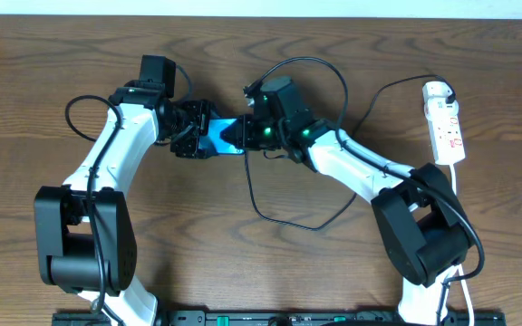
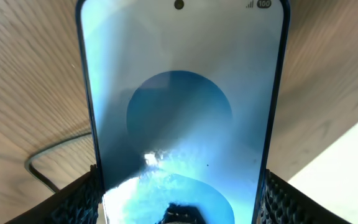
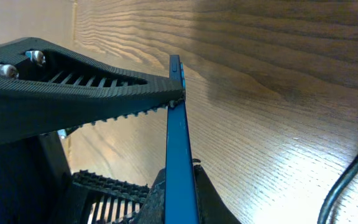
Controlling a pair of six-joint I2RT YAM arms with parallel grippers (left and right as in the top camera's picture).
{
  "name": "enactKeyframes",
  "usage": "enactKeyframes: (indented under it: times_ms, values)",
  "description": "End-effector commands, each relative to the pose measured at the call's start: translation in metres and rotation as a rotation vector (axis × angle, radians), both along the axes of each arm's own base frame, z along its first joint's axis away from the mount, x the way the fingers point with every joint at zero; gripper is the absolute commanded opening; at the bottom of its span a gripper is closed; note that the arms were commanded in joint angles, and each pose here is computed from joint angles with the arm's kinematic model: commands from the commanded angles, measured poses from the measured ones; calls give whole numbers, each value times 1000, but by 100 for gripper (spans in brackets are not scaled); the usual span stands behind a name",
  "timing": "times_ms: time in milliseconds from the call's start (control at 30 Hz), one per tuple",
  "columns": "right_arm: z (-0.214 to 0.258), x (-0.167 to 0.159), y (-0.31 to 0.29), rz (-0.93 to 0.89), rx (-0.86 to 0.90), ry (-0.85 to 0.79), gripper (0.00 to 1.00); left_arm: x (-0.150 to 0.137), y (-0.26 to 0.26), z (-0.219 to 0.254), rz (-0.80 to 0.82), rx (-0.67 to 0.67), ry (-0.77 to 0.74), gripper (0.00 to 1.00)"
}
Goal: Plug charger to phone and switch on socket
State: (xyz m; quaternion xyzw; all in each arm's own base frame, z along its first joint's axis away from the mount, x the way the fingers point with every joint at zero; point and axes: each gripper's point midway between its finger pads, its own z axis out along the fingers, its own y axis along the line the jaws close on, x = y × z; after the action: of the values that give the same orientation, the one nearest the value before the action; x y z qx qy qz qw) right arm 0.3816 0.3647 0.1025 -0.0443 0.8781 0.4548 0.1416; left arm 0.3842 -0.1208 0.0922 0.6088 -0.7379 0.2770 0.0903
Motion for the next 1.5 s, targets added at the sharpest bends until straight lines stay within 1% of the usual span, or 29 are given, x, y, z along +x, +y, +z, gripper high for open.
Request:
enactKeyframes:
  times_ms: [0,33,67,167,233,367,433,600,800,967,1000,1100,1167,1233,1467]
  values:
    - [3,27,-25,-91,30,37,1,1,1,12,0,4,-23,57]
    - [4,28,-28,-94,37,45,1,1,0,12,-1,-2,-22,58]
    - [5,30,-30,-93,45,50,1,1,-2,14,-4,-17,-24,63]
    - [9,37,-40,-127,57,60,1,3,-4,18,-13,-52,-38,64]
    - [14,43,-46,-142,69,55,1,8,-4,22,-44,-69,-80,64]
    - [25,51,-58,-188,99,78,1,21,-5,33,-137,-102,-214,65]
    - [32,55,-62,-213,123,91,1,27,-5,40,-169,-121,-273,67]
    - [59,67,-65,-261,212,94,1,43,-7,57,-274,-144,-453,67]
    - [88,80,-61,-313,330,89,1,57,-11,70,-332,-139,-584,67]
    - [105,95,-65,-399,412,98,1,72,-21,100,-409,-182,-781,67]
    - [113,97,-64,-413,454,116,1,77,-23,108,-421,-185,-833,68]
    - [118,98,-64,-446,506,190,1,82,-22,114,-424,-176,-874,67]
    - [119,98,-64,-469,529,245,1,83,-21,113,-419,-166,-874,67]
    - [119,98,-64,-496,557,316,1,85,-20,112,-404,-158,-863,67]
    - [119,93,-55,-537,609,464,1,90,-15,109,-336,-145,-822,67]
